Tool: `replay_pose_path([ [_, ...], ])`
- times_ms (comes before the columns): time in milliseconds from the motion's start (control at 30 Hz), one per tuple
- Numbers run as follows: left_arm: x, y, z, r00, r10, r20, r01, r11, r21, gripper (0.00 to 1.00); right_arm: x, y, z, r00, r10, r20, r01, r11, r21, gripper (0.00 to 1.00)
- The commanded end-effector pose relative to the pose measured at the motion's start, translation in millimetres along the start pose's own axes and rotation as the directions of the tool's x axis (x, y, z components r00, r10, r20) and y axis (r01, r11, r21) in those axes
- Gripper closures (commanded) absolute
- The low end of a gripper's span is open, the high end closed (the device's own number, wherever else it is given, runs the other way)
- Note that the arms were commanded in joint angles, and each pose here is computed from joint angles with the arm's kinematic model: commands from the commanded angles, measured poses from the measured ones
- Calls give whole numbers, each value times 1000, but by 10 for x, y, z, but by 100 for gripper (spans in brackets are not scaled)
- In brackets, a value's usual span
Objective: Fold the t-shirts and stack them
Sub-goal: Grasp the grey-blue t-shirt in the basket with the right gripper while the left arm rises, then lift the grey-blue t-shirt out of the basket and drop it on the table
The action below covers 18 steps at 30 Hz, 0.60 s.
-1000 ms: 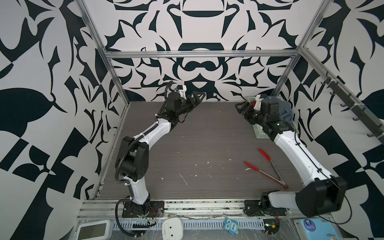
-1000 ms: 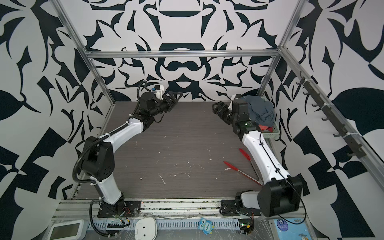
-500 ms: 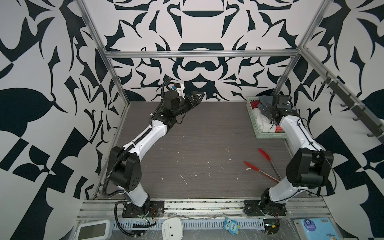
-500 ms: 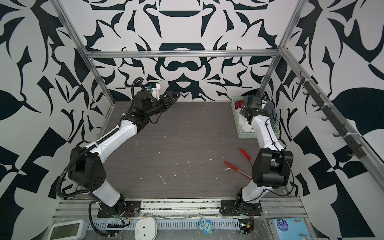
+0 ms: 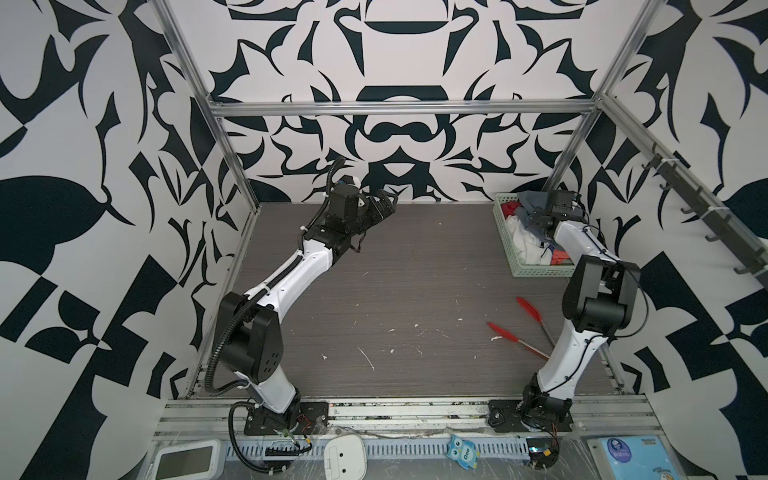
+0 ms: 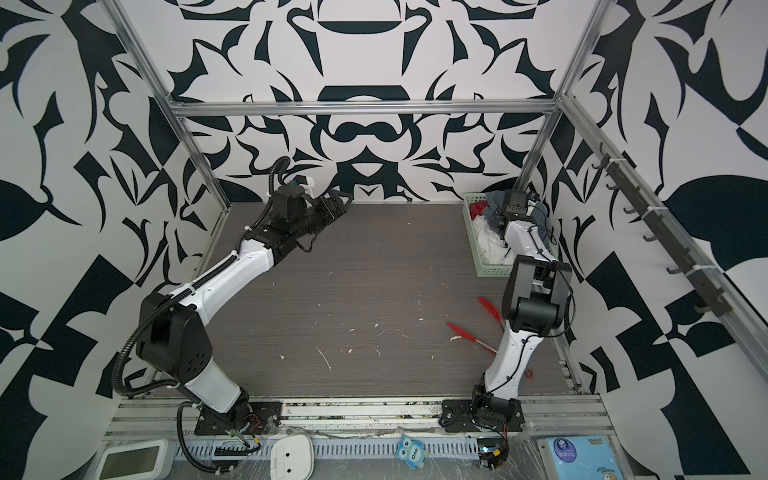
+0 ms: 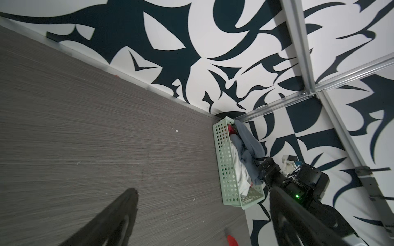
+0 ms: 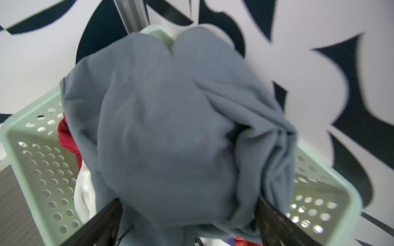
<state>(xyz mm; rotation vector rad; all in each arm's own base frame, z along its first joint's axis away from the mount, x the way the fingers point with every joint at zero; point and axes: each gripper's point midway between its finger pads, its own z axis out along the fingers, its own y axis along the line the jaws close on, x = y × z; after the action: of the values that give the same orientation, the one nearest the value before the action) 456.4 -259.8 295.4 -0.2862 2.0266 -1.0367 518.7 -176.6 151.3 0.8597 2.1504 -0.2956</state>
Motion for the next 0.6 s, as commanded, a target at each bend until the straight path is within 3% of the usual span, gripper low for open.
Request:
replay_pose_path([
  [0, -115, 5, -158, 999, 8, 46, -6, 999, -44, 1, -391, 203, -114, 997, 25, 79, -18, 996, -86, 11],
  [200, -132, 69, -197, 998, 6, 63, -1, 997, -77, 1, -317, 350, 10, 999, 51, 16, -48, 989, -138, 51],
  [333, -124, 94, -201, 998, 3, 66, 2, 997, -83, 1, -330, 479, -80, 998, 57, -19, -60, 976, -210, 95],
  [367, -121, 94, -200, 998, 2, 66, 3, 997, -81, 1, -353, 468, -116, 998, 65, -17, -67, 976, -207, 100],
  [567, -108, 90, -170, 998, -3, 65, 7, 998, -65, 1, -562, 292, -544, 990, 123, 71, -107, 975, -196, 100],
])
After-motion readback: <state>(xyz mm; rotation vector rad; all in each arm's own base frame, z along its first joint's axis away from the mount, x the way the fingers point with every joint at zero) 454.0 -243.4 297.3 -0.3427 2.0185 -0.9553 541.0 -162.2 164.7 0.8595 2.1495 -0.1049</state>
